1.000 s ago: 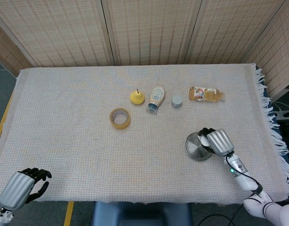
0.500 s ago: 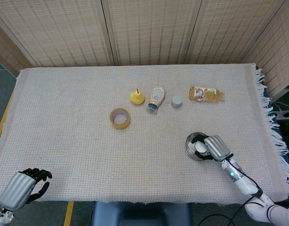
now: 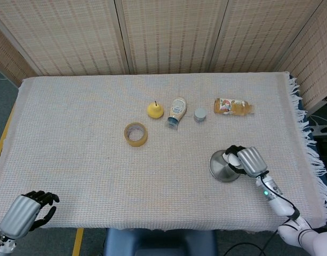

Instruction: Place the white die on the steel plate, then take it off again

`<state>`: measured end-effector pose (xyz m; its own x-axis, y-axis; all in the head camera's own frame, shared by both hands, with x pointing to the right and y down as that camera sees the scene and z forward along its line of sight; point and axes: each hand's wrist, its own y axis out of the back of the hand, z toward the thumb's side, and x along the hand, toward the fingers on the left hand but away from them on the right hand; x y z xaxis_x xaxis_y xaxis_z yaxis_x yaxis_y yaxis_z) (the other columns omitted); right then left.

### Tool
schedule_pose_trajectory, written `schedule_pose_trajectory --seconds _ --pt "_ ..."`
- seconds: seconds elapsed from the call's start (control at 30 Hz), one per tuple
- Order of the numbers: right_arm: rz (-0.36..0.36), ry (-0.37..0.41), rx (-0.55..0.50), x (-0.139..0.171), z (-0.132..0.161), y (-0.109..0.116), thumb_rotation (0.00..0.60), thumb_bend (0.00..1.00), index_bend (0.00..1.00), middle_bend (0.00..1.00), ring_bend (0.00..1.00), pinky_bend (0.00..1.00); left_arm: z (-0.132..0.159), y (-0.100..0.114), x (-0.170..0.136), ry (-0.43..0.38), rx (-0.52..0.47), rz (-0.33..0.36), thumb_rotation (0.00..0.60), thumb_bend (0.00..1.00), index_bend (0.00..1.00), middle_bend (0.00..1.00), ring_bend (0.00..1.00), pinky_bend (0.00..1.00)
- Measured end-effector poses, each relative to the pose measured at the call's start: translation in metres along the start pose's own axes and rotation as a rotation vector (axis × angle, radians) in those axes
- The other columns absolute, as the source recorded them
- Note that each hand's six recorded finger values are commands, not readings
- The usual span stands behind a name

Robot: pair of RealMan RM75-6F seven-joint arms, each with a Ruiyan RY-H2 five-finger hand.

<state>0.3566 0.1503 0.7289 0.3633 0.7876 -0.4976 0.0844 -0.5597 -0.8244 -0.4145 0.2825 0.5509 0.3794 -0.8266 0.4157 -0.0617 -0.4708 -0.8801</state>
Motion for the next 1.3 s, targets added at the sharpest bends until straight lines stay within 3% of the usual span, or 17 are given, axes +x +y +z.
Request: schedule_pose_trajectory --seconds 0.33,0.4,0.63,0.73,0.9,1.13,1.3 --pt "0.091 0.017 -0.26 0.007 0.016 -0.013 0.6 0.27 0.62 0.57 0.5 0.8 0.0 0.001 0.0 -0.001 -0.004 0.003 0.6 0.43 0.47 0.56 0.54 0.66" --pt "0.094 0.018 -0.253 0.007 0.017 -0.013 0.6 0.27 0.62 0.57 0.5 0.8 0.0 0.001 -0.001 -0.002 -0.004 0.005 0.6 0.43 0.47 0.56 0.54 0.65" --pt "0.033 -0.01 -0.03 0.0 -0.002 -0.004 0.6 0.27 0.62 0.57 0.5 0.8 0.0 0.002 0.0 -0.001 -0.006 0.008 0.6 0.43 0.47 0.56 0.54 0.66" --pt "0.006 -0.02 0.018 -0.003 -0.006 -0.003 0.6 0.27 0.62 0.57 0.5 0.8 0.0 0.002 0.0 -0.002 -0.005 0.007 0.6 0.43 0.47 0.56 0.54 0.66" --pt "0.012 -0.014 -0.037 -0.003 -0.002 -0.007 0.6 0.27 0.62 0.57 0.5 0.8 0.0 0.001 0.0 -0.002 -0.005 0.003 0.6 0.43 0.47 0.56 0.54 0.65" --pt "0.101 0.02 -0.222 0.005 0.017 -0.02 0.6 0.27 0.62 0.57 0.5 0.8 0.0 0.001 0.0 -0.003 -0.005 0.003 0.6 0.43 0.47 0.56 0.54 0.65" --pt "0.092 0.034 -0.164 0.006 0.017 -0.015 0.6 0.27 0.62 0.57 0.5 0.8 0.0 0.002 -0.001 -0.002 -0.007 0.006 0.6 0.43 0.47 0.56 0.53 0.66"
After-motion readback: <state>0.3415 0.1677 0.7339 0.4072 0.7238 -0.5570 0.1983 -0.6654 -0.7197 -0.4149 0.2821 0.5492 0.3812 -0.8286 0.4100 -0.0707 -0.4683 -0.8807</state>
